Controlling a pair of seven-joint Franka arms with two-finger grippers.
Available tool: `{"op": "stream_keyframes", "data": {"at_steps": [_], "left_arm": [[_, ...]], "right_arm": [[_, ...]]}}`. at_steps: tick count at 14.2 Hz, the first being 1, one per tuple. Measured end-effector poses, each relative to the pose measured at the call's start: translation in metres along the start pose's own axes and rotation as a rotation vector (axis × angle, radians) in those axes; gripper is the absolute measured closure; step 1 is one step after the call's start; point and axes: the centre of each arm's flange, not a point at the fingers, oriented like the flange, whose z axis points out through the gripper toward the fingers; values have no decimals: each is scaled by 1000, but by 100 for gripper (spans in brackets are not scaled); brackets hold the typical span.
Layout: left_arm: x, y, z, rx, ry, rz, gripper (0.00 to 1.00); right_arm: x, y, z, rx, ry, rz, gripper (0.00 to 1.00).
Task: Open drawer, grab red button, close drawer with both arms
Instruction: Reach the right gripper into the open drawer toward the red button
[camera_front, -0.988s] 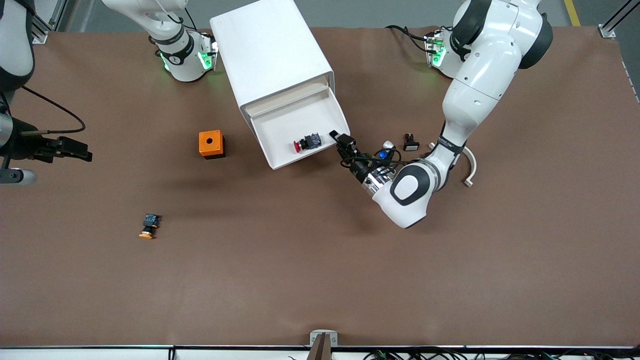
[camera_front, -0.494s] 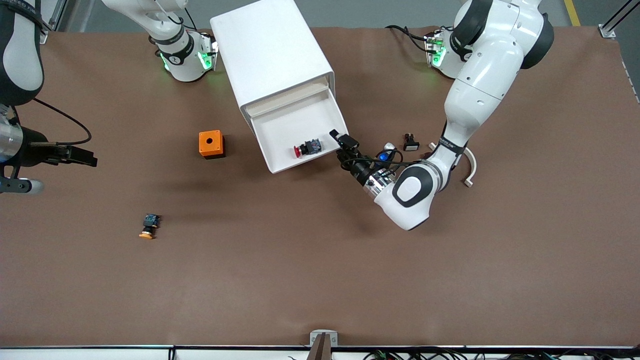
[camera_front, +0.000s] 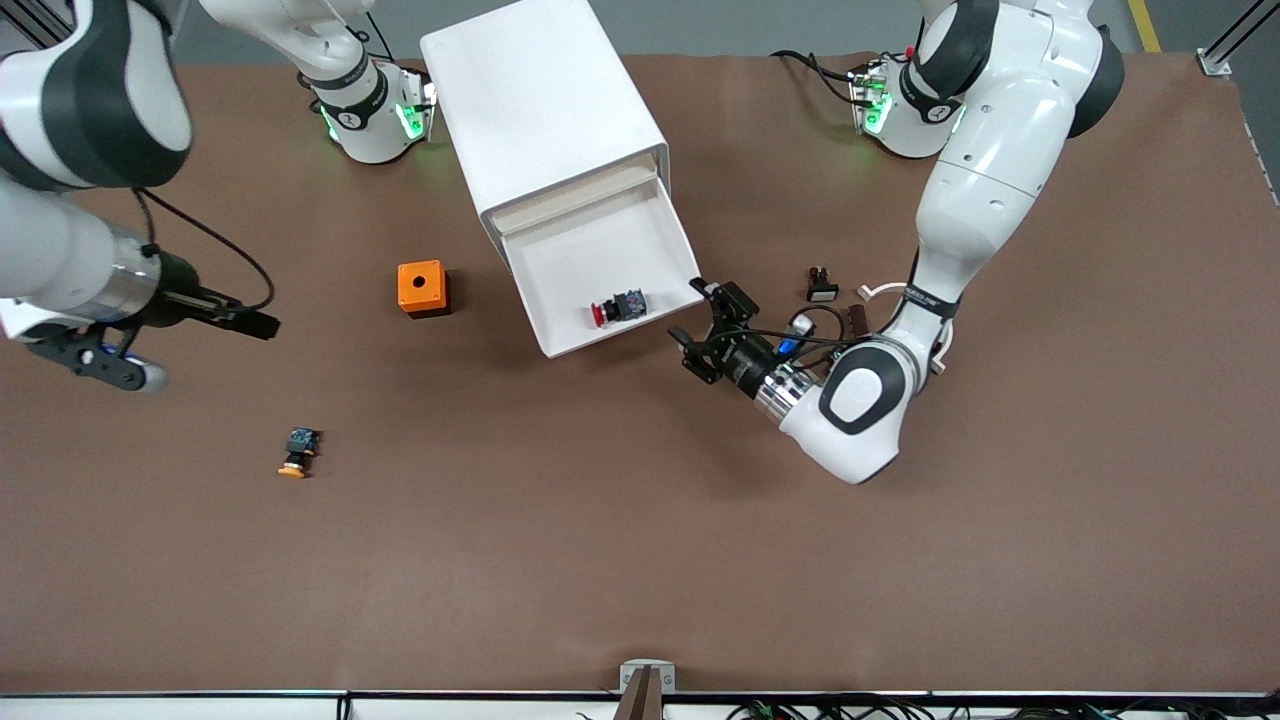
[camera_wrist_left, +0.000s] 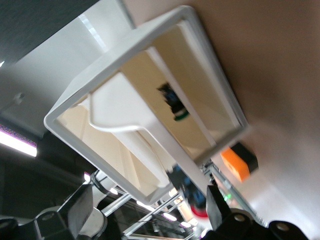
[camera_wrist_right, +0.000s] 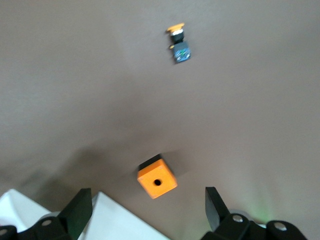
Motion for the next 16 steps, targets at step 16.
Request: {"op": "stream_keyframes", "data": {"at_steps": [16], "left_arm": [[-142, -116, -75, -403, 842, 982, 0]], "right_arm": [[-144, -192, 46, 49, 63, 434, 0]]}}
